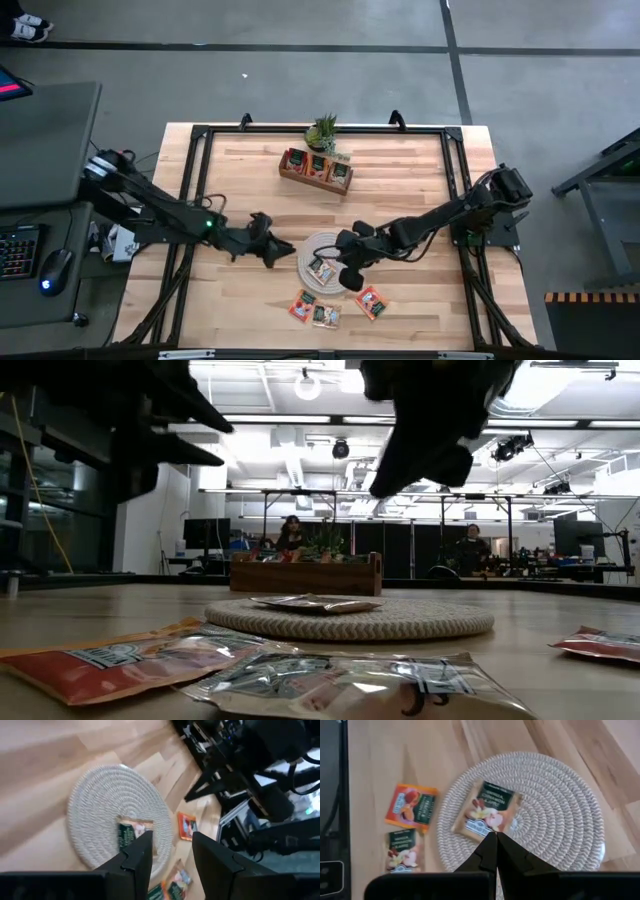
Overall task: Pick & Place Tea
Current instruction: Put the light brown tea bag into the right section of the wooden organizer
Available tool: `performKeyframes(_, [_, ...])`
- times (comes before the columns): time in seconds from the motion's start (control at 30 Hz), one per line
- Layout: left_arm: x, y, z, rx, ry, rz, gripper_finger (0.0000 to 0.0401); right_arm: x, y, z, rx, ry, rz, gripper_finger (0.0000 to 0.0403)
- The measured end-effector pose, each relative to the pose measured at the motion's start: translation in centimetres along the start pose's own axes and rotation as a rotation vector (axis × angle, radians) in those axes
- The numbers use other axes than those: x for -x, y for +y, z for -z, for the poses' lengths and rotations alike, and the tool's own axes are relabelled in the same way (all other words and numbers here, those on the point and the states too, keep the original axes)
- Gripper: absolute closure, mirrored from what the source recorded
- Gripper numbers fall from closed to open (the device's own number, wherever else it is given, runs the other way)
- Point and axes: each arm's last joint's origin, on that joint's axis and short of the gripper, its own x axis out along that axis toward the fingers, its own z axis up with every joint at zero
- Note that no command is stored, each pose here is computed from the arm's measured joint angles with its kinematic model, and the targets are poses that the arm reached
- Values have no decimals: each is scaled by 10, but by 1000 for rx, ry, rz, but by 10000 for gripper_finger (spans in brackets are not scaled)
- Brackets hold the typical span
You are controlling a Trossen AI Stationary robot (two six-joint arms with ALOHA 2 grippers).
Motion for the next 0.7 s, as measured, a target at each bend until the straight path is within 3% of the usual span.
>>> performKeyframes(0.27, [-42,9,25,144,24,32,264,-12,-9,16,-32,-3,-75,403])
performKeyframes(0.53, [-74,-3,38,140,110,27,264,-20,-11,24,-18,-22,-112,403])
performKeyframes(0.7, [-82,-9,41,104,187,-64,264,-33,-12,30,-2,16,-115,403])
